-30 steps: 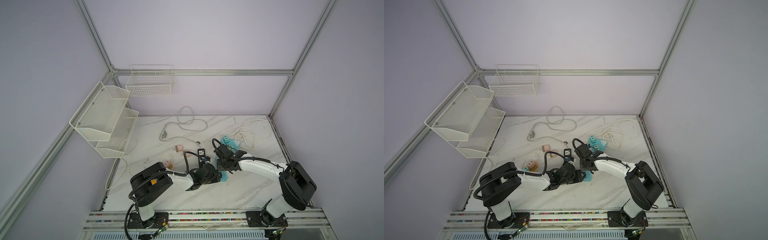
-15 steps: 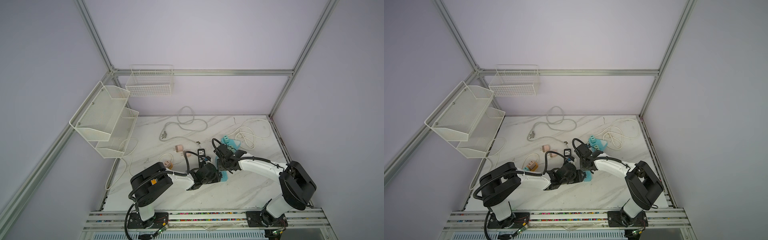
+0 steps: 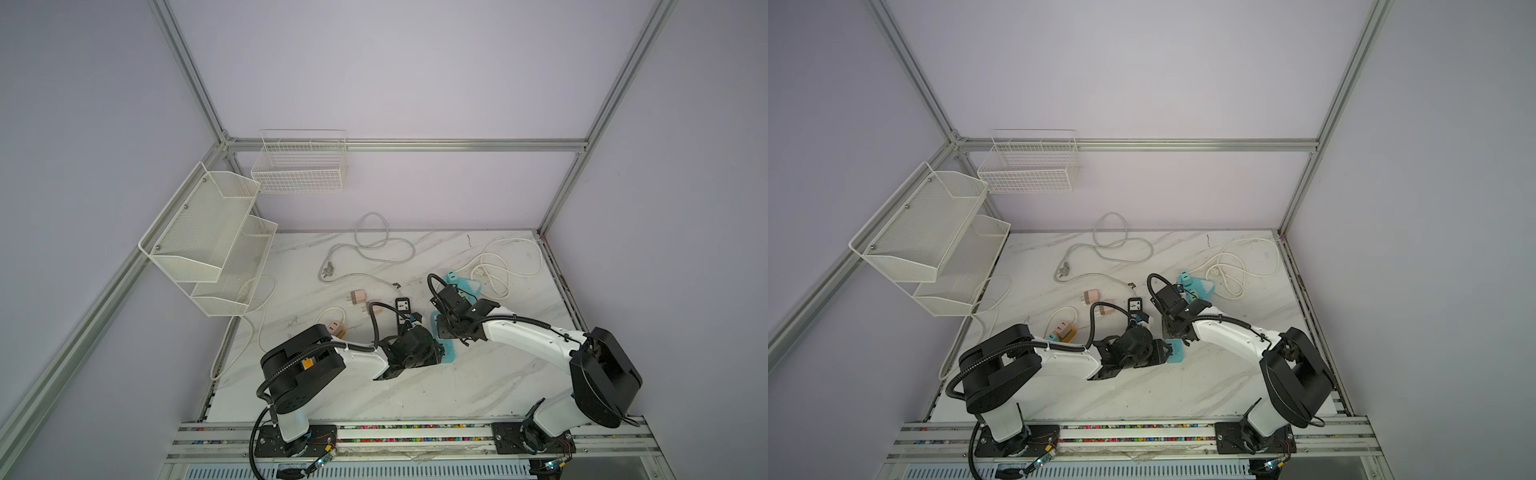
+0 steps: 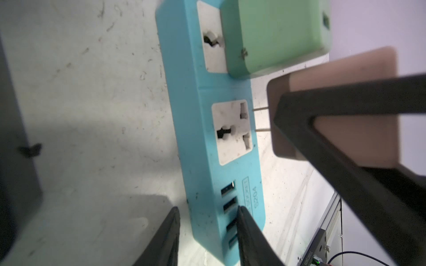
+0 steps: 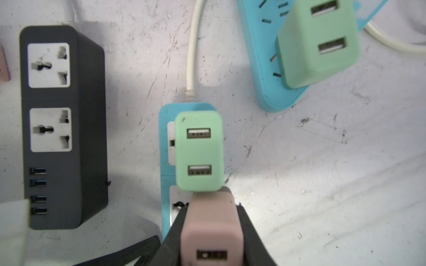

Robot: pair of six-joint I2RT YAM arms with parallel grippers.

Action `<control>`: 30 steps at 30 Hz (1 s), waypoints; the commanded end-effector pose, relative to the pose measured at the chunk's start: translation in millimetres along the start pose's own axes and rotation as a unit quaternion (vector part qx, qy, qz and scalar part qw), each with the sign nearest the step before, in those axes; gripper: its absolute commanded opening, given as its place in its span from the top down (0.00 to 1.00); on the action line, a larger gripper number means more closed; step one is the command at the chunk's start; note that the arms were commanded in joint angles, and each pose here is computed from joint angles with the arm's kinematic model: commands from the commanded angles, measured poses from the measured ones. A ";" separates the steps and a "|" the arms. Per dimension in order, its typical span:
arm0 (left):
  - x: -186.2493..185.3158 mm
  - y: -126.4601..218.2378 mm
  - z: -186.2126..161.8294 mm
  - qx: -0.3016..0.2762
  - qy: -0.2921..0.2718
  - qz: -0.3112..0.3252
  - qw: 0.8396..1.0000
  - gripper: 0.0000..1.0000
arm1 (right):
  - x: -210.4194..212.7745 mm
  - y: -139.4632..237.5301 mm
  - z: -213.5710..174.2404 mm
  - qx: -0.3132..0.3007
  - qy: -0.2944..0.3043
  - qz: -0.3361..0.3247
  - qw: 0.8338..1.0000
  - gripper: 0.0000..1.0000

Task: Pull the plug off the socket
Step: 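Carry the pink adapter away with the right gripper while the left gripper lifts off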

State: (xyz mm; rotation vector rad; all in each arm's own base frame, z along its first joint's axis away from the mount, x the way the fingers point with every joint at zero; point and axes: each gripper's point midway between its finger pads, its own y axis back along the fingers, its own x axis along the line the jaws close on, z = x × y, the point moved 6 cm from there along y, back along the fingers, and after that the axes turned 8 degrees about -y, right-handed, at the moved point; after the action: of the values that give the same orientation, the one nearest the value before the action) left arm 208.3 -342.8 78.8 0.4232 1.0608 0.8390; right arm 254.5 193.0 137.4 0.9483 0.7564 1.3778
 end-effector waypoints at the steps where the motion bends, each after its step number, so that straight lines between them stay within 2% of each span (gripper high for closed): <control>1: 22.6 -1.5 -18.7 0.047 -0.023 0.071 0.996 0.60 | -2.5 21.1 14.0 -0.032 -0.011 0.002 0.999 0.80; 12: -20.3 20.5 17.0 0.006 -0.081 0.031 0.996 0.57 | -0.3 42.6 18.8 -0.049 -0.030 0.050 0.997 0.80; 16: -31.4 36.4 27.4 -0.013 -0.091 0.018 0.996 0.56 | -2.2 63.0 23.5 -0.072 -0.046 0.082 0.993 0.80; 24: -23.7 77.7 32.5 -0.056 -0.099 0.022 0.993 0.55 | 9.0 77.2 28.6 -0.090 -0.058 0.152 0.983 0.80; 30: -6.5 117.7 39.4 -0.091 -0.112 0.066 0.987 0.51 | 36.7 70.5 28.7 -0.077 -0.063 0.228 0.969 0.80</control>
State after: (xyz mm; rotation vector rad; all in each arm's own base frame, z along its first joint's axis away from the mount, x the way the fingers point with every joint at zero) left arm 199.3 -299.1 187.5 0.3647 0.8134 0.8800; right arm 247.0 205.1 217.6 1.0473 0.4001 1.6511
